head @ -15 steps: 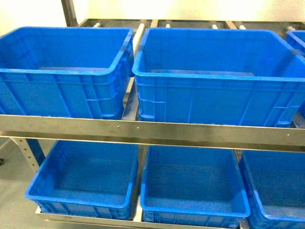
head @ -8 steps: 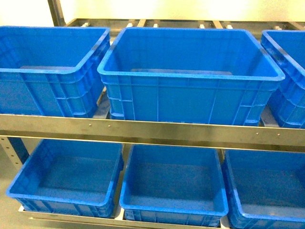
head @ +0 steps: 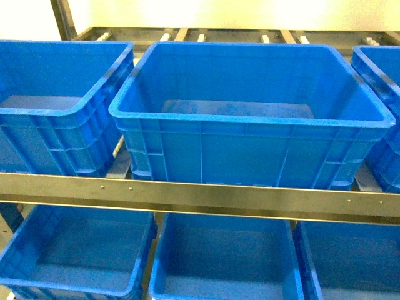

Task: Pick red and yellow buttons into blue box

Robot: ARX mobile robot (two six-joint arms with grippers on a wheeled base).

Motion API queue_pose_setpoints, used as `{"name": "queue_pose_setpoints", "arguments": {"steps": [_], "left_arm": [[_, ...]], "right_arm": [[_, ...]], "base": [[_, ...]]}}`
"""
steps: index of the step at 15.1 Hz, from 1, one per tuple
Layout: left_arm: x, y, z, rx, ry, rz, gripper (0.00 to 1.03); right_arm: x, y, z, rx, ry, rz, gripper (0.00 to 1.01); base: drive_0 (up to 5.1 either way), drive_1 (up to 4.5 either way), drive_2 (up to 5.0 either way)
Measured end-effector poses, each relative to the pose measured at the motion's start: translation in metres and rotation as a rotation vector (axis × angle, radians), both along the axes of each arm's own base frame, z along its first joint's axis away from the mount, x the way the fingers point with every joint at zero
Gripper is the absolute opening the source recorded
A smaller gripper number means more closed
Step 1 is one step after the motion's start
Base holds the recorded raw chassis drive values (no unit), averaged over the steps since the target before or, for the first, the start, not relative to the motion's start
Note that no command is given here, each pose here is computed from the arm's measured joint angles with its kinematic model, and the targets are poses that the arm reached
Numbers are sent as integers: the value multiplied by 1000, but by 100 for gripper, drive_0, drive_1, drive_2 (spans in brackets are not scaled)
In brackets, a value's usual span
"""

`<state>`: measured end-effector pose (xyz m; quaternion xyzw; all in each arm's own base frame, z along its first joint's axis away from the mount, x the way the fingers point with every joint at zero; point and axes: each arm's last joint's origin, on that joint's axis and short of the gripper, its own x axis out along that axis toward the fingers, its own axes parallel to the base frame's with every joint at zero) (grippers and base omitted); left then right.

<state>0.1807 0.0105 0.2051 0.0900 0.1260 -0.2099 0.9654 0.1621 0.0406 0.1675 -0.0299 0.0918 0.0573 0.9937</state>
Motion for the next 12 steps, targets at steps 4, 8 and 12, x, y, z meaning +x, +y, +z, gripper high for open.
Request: {"name": "queue_pose_setpoints", "arguments": {"steps": [4, 8, 12], "left_arm": [[0, 0, 0, 0, 0, 0, 23], [0, 0, 0, 0, 0, 0, 23], [0, 0, -1, 0, 5, 2, 23]], "right_arm": [[0, 0, 0, 0, -1, 0, 30], [0, 0, 0, 0, -1, 0, 30], [0, 0, 0, 0, 1, 0, 30]], "base": [[0, 405, -405], [4, 242, -233], [100, -46, -46]]}}
